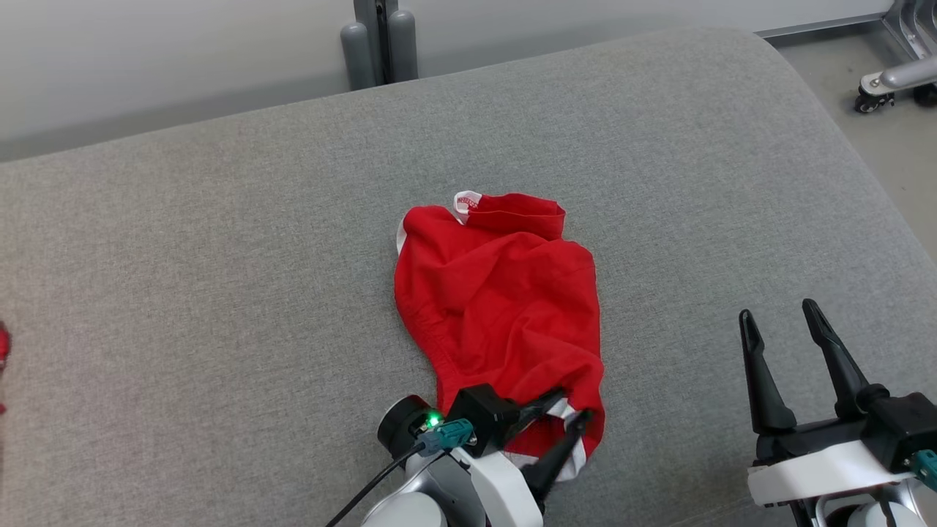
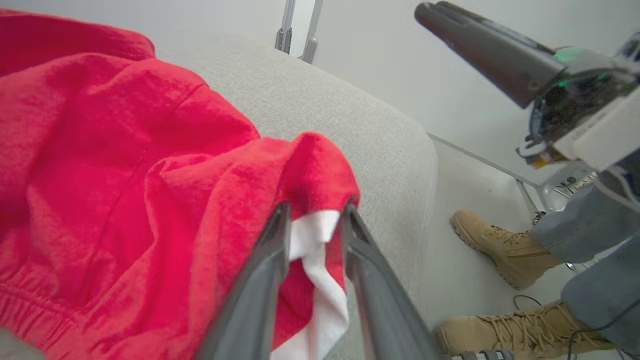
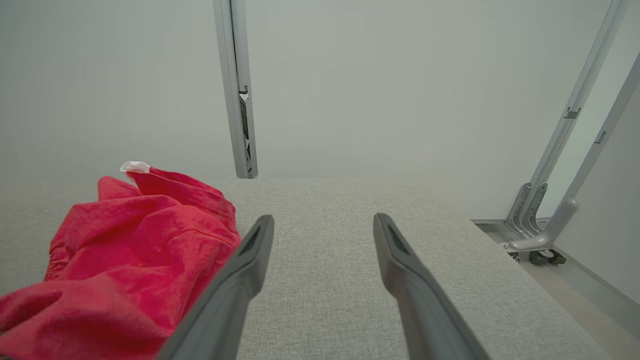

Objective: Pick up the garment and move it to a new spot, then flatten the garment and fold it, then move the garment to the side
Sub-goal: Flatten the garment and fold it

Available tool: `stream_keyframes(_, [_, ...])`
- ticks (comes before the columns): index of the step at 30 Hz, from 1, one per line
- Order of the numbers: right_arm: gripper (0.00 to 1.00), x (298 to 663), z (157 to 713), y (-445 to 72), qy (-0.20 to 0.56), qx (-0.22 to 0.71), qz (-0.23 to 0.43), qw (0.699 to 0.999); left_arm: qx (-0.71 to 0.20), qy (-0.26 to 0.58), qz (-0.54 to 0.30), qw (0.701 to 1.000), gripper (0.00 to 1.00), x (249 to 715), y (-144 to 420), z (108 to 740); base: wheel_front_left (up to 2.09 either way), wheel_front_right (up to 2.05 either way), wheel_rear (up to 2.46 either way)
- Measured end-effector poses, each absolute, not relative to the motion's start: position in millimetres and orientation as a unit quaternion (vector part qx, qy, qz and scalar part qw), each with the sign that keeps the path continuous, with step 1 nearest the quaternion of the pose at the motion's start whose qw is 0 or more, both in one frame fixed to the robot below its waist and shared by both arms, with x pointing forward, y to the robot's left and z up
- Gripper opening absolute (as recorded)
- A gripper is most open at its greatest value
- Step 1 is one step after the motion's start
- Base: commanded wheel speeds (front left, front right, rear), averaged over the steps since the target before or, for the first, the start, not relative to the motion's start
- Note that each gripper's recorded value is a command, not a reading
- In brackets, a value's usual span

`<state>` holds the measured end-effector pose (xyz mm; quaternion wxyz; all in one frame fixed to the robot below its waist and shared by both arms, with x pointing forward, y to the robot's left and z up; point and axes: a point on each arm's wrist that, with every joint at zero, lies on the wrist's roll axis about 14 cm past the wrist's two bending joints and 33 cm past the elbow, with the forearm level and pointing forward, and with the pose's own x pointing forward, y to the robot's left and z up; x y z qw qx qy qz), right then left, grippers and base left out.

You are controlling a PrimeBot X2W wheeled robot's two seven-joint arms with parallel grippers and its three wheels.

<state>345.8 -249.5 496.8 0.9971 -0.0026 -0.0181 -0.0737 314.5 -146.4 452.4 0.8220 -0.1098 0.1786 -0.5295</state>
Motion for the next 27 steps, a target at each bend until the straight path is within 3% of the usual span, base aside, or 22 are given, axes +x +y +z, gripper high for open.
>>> stream_keyframes(7, [1.00, 339.4, 502.2, -252.9, -0.026, -0.008, -0.076, 0.997, -0.193, 0.185, -0.541, 0.797, 1.00, 293.6, -148.9, 486.4, 0.00, 0.00, 0.00])
stream_keyframes(9, [1.00, 338.9, 504.6, -251.6, -0.030, -0.010, -0.072, 0.997, -0.199, 0.184, -0.518, 0.811, 1.00, 298.8, -131.6, 489.2, 0.00, 0.00, 0.00])
stream_keyframes(12, [1.00, 338.2, 506.1, -247.1, -0.033, -0.009, -0.065, 0.997, -0.176, 0.180, -0.443, 0.861, 1.00, 326.0, -86.3, 480.7, 0.00, 0.00, 0.00])
stream_keyframes(16, [1.00, 341.1, 508.3, -239.5, -0.038, -0.009, -0.051, 0.998, -0.179, 0.218, -0.379, 0.881, 1.00, 324.4, -48.7, 460.7, 0.00, 0.00, 0.00])
stream_keyframes(27, [1.00, 345.6, 505.2, -233.6, -0.032, -0.012, -0.037, 0.999, -0.153, 0.295, -0.377, 0.865, 1.00, 301.3, -37.5, 413.2, 0.00, 0.00, 0.00])
